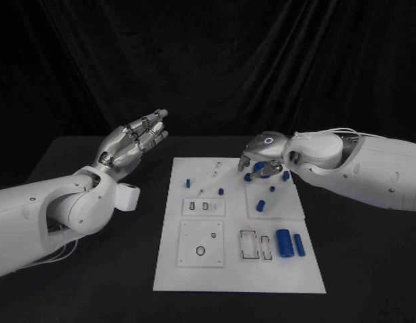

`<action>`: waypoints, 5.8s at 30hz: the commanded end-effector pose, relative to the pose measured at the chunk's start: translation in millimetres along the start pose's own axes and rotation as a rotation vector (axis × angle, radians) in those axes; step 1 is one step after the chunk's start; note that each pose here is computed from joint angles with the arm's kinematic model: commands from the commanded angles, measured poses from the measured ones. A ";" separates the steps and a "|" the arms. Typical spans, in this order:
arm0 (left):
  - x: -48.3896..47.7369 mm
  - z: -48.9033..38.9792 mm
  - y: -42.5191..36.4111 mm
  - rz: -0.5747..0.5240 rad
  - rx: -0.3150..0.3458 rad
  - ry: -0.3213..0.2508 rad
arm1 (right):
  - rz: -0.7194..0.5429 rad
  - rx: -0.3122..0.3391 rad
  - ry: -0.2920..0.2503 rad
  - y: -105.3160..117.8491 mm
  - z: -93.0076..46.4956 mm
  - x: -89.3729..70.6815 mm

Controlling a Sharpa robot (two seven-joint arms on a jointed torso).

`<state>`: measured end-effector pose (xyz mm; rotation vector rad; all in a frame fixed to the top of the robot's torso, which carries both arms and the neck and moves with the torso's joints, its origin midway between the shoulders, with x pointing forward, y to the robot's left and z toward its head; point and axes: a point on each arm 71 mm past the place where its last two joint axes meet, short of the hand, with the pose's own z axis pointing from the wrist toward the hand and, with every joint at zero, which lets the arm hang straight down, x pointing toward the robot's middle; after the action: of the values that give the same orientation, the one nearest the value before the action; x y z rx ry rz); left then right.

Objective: Assemble the parts on the task board

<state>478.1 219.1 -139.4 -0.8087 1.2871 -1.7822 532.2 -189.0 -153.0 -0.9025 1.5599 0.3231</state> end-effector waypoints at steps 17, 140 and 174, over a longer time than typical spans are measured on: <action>-0.6 0.8 -10.9 -0.005 0.135 0.012 | -0.013 -0.011 -0.011 -2.6 -1.8 8.2; -3.7 11.4 -1.9 -0.021 0.086 0.042 | 0.087 0.003 -0.142 4.8 66.2 -1.0; 0.3 15.1 0.0 -0.030 0.083 0.058 | 0.089 0.030 -0.095 14.5 90.1 -0.3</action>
<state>492.0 212.3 -142.0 -0.7842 1.3110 -1.8275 585.3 -117.7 -173.7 -0.7981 1.4869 0.4228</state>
